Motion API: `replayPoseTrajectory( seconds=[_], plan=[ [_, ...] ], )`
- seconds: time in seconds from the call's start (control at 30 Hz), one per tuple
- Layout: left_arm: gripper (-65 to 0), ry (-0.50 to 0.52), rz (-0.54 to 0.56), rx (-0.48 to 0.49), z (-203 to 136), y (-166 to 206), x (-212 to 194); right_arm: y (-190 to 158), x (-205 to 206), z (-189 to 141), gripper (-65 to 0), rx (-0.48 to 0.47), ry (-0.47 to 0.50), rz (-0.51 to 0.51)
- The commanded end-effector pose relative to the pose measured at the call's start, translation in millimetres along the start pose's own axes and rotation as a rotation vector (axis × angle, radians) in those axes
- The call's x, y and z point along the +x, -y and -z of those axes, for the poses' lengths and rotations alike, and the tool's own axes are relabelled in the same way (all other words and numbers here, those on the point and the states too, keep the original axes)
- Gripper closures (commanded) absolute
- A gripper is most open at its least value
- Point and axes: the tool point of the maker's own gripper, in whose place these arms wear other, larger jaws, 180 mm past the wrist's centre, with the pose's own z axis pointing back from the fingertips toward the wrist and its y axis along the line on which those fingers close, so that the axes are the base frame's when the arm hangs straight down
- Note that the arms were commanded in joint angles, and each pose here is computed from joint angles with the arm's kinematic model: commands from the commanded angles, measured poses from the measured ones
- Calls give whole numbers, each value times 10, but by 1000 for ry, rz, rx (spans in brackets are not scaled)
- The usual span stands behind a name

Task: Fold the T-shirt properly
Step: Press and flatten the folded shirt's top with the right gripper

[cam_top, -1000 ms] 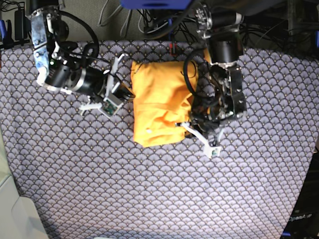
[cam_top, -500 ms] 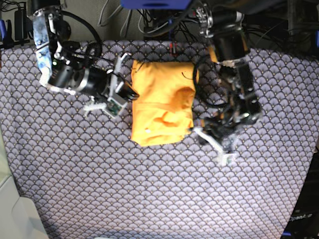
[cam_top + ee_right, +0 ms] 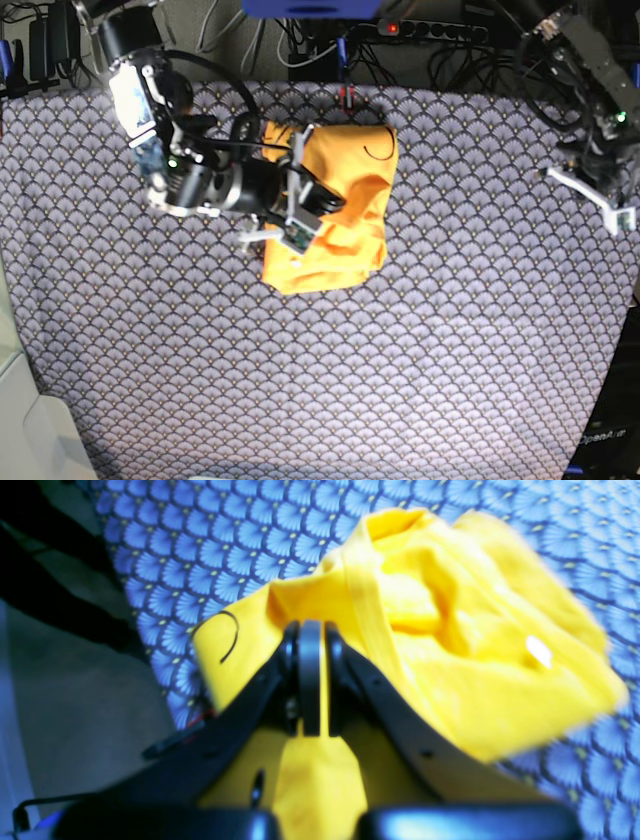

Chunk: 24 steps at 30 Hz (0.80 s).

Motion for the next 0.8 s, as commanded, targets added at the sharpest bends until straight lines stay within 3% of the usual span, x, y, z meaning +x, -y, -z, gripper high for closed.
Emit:
replayPoseTrajectory(
  seconds=[0.0, 0.27, 0.5, 0.77],
  plan=[
    [0, 41, 6, 19, -68, -88, 92, 11, 163, 13, 0, 15, 63, -12],
    [0, -1, -29, 87, -168, -375, -146, -16, 83, 376, 0, 95, 66, 42],
    [0, -29, -20, 90, -190, -382, -274, 306, -85, 614, 0, 90, 43, 107],
    [0, -52, -11, 91, -203, -394, -347, 591, 75, 708, 0, 76, 29, 62]
  ],
)
